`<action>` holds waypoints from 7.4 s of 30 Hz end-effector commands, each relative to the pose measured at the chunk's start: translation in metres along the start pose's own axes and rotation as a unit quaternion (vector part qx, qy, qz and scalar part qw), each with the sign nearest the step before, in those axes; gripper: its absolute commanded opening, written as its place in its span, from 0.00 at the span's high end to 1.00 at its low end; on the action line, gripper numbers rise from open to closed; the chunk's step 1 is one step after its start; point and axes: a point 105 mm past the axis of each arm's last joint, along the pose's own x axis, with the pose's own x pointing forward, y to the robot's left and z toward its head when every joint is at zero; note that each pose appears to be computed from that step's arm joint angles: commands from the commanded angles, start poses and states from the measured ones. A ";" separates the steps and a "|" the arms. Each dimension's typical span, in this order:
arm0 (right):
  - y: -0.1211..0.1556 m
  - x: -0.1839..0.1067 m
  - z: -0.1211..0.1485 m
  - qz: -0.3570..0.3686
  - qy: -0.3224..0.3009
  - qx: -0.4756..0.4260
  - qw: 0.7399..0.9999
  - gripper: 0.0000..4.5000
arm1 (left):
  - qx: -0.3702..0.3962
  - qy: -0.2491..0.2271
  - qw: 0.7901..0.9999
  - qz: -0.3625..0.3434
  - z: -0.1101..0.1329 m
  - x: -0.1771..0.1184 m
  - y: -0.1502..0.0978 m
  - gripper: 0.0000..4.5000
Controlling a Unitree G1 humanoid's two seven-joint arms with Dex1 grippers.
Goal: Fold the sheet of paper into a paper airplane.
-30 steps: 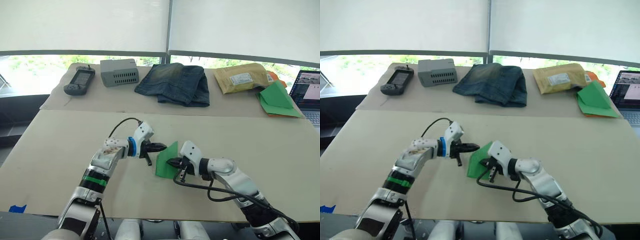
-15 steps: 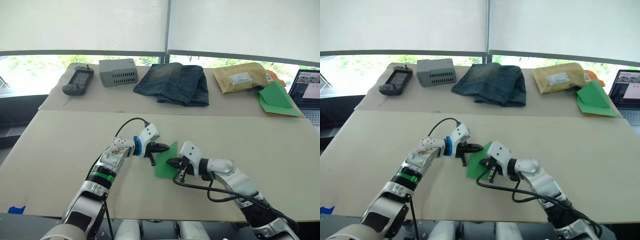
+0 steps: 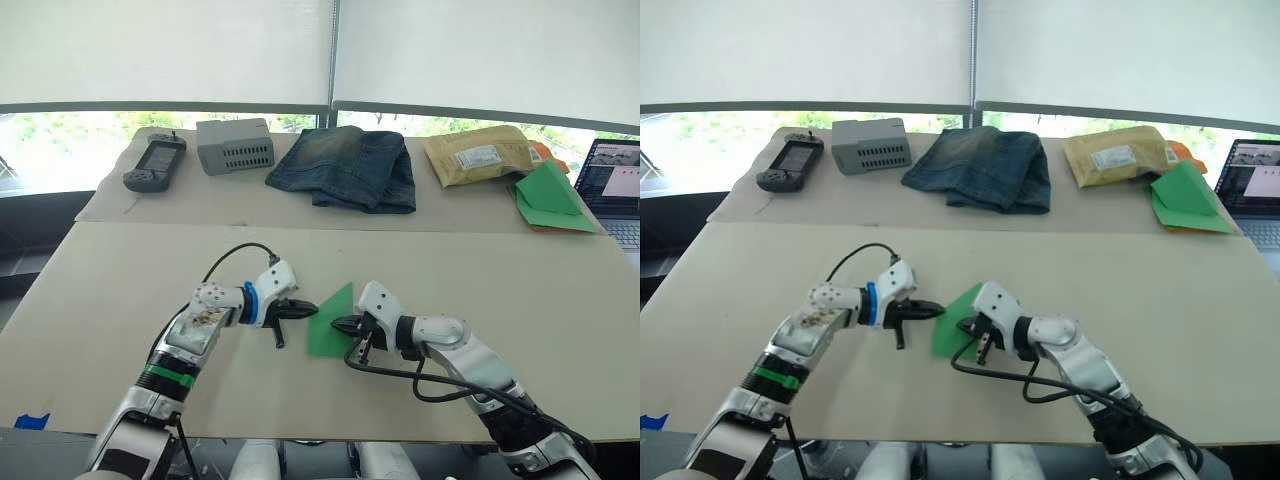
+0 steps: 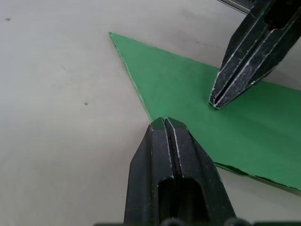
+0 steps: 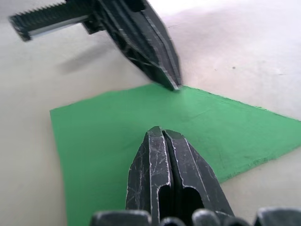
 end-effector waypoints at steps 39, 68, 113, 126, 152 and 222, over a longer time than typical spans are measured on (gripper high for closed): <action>-0.030 -0.104 0.048 -0.106 0.058 -0.159 0.980 0.41 | -0.224 0.023 0.974 -0.004 0.058 0.000 -0.007 0.37; -0.011 -0.102 0.070 -0.023 -0.031 -0.126 0.991 0.40 | -0.493 -0.100 0.859 0.096 0.064 0.014 0.009 0.99; 0.013 -0.007 0.062 -0.089 -0.077 -0.020 0.993 0.15 | -0.143 0.021 0.983 0.116 0.031 -0.120 0.015 0.00; 0.000 0.017 0.069 -0.144 -0.086 -0.029 0.985 0.13 | -0.122 0.032 0.984 0.122 0.020 -0.123 0.018 0.00; -0.033 -0.056 0.071 0.147 -0.036 -0.460 0.875 0.99 | -0.068 0.012 0.996 0.059 0.017 -0.118 0.005 0.00; -0.014 -0.070 0.047 -0.093 0.010 -0.224 0.970 0.00 | 0.051 0.029 0.998 -0.025 0.004 0.011 0.016 1.00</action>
